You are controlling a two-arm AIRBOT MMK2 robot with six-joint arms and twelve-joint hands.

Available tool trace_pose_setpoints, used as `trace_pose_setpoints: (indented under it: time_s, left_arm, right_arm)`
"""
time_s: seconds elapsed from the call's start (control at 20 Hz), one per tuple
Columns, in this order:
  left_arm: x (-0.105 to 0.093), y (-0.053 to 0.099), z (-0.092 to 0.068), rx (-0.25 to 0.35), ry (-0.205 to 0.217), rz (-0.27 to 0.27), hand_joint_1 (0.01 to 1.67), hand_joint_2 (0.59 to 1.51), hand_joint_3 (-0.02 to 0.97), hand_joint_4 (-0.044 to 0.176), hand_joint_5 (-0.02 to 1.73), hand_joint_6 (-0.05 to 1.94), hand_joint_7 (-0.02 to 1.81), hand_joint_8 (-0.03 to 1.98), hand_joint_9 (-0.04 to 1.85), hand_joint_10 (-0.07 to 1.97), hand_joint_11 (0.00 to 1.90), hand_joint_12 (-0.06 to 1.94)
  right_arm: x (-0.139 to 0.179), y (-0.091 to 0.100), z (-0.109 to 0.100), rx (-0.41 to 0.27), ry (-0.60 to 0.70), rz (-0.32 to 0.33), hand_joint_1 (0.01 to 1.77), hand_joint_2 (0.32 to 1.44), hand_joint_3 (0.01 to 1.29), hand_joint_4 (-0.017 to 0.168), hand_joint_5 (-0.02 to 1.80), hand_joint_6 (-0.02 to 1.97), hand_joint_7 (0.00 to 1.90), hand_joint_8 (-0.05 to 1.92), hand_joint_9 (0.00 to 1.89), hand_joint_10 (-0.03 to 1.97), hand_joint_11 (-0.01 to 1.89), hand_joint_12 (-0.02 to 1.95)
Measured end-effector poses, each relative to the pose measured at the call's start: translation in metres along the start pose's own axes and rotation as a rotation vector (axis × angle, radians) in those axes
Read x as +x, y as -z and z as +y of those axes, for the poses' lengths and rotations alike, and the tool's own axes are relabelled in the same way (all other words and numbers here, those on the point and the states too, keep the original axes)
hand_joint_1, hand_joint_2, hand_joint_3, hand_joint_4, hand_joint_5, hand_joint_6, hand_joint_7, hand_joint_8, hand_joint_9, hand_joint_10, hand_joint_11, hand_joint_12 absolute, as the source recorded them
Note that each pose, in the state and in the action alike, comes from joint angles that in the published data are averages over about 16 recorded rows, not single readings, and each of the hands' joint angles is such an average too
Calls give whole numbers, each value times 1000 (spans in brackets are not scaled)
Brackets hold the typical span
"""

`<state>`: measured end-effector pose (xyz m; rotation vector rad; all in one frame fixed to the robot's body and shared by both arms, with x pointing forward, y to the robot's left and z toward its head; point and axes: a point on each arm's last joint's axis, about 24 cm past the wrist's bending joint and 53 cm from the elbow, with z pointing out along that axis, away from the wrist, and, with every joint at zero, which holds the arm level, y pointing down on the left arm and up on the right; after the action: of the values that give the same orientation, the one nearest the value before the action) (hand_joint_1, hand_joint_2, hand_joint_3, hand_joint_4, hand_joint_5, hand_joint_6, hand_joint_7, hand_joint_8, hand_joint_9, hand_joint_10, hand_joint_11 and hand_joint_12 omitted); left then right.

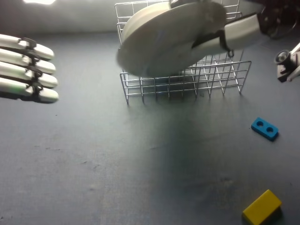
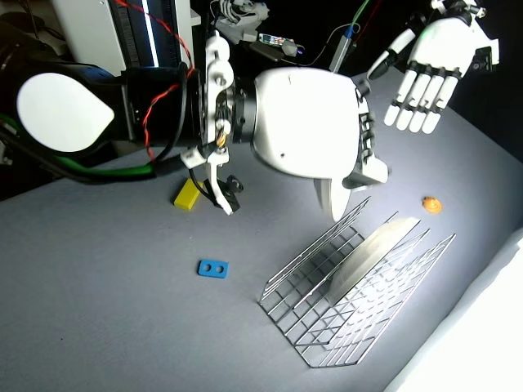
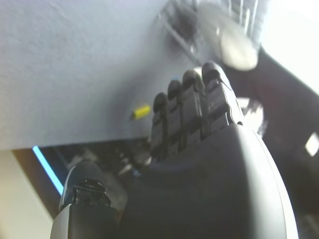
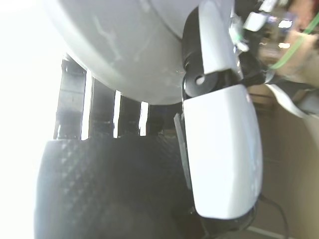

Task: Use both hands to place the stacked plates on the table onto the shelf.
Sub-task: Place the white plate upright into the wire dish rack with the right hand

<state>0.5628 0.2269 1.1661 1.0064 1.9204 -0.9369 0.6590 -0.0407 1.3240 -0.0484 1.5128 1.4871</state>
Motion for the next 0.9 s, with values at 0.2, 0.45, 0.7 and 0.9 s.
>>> trace_pose_setpoints:
  time_s: [0.2,0.45,0.7,0.9]
  left_arm:
    - [-4,-3,-26,98,-51,3,21,1137,10,4,220,4,212,-2,172,7,18,196]
    - [-5,-5,-48,185,-89,9,22,1137,10,4,226,4,220,-3,179,7,20,200]
    - [-5,-3,-70,272,-102,6,21,1137,10,4,217,4,214,-2,169,7,21,172]
    - [-5,-1,-84,327,-113,1,21,1137,10,4,207,4,202,-3,154,7,21,129]
  right_arm:
    - [-15,-2,-13,39,-52,-29,1188,1028,11,17,873,1116,974,1015,881,845,548,1446]
    - [-21,-8,-27,67,-72,-44,1197,1028,12,16,868,1117,972,1019,879,832,538,1462]
    - [-15,-18,-37,80,-82,-36,1199,1028,12,16,865,1115,964,1035,863,831,520,1481]
    - [-7,-26,-47,92,-85,-26,1198,1028,12,16,862,1112,953,1050,842,842,502,1497]
